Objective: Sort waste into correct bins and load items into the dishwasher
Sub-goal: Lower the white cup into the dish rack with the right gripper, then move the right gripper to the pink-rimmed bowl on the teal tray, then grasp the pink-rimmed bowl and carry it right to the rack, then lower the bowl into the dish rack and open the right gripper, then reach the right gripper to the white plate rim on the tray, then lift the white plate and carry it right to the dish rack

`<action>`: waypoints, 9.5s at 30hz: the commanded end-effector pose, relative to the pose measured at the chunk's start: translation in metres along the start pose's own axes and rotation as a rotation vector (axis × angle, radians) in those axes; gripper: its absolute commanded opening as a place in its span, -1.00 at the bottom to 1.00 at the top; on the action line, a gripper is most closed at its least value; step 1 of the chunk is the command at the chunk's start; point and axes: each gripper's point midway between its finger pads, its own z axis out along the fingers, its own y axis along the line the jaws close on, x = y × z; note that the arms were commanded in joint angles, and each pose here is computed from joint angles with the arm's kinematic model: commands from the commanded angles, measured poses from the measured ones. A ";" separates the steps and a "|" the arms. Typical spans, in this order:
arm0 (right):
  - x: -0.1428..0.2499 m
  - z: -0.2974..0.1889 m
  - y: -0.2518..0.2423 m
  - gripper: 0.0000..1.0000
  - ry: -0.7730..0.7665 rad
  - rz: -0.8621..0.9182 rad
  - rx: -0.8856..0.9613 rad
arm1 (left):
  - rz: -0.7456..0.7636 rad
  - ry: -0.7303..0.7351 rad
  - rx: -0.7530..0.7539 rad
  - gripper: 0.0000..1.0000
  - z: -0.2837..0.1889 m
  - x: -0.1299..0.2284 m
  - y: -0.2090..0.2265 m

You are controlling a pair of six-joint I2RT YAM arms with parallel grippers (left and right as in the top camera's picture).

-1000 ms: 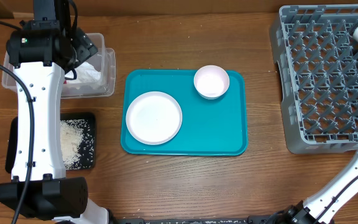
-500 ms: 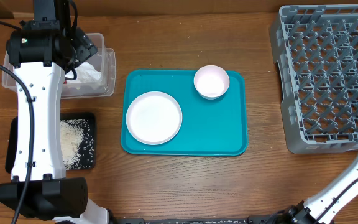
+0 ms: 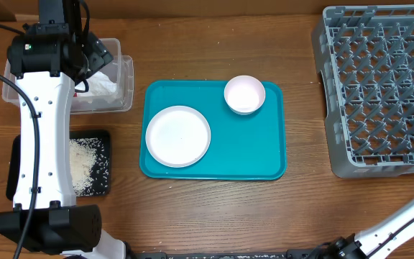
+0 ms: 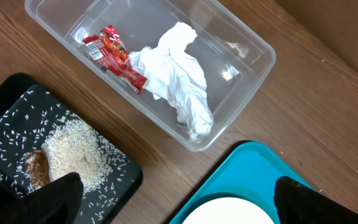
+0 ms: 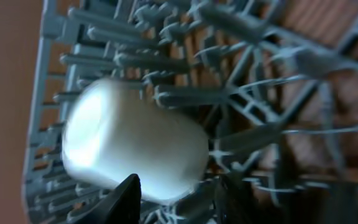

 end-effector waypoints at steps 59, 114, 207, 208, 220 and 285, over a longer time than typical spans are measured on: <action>0.593 0.081 0.251 0.00 0.614 -1.251 0.316 | -0.014 -0.002 0.006 0.99 -0.001 -0.001 -0.001; 0.015 -0.125 0.108 -0.92 -0.003 -0.371 -0.808 | -0.014 -0.002 0.006 0.99 -0.001 -0.001 -0.001; -0.028 -0.052 -0.062 -0.76 -0.395 -0.084 0.708 | -0.015 -0.002 0.006 1.00 -0.001 -0.001 -0.001; -0.026 -0.056 -0.069 -0.80 -0.387 -0.076 0.743 | -0.014 -0.002 0.006 1.00 -0.001 -0.001 -0.001; -0.027 -0.117 -0.033 -0.78 -0.473 0.008 0.708 | -0.015 -0.002 0.005 0.99 -0.001 -0.001 -0.001; 0.700 0.023 0.180 0.05 0.821 -1.020 0.453 | -0.015 -0.002 0.005 1.00 -0.001 -0.001 -0.001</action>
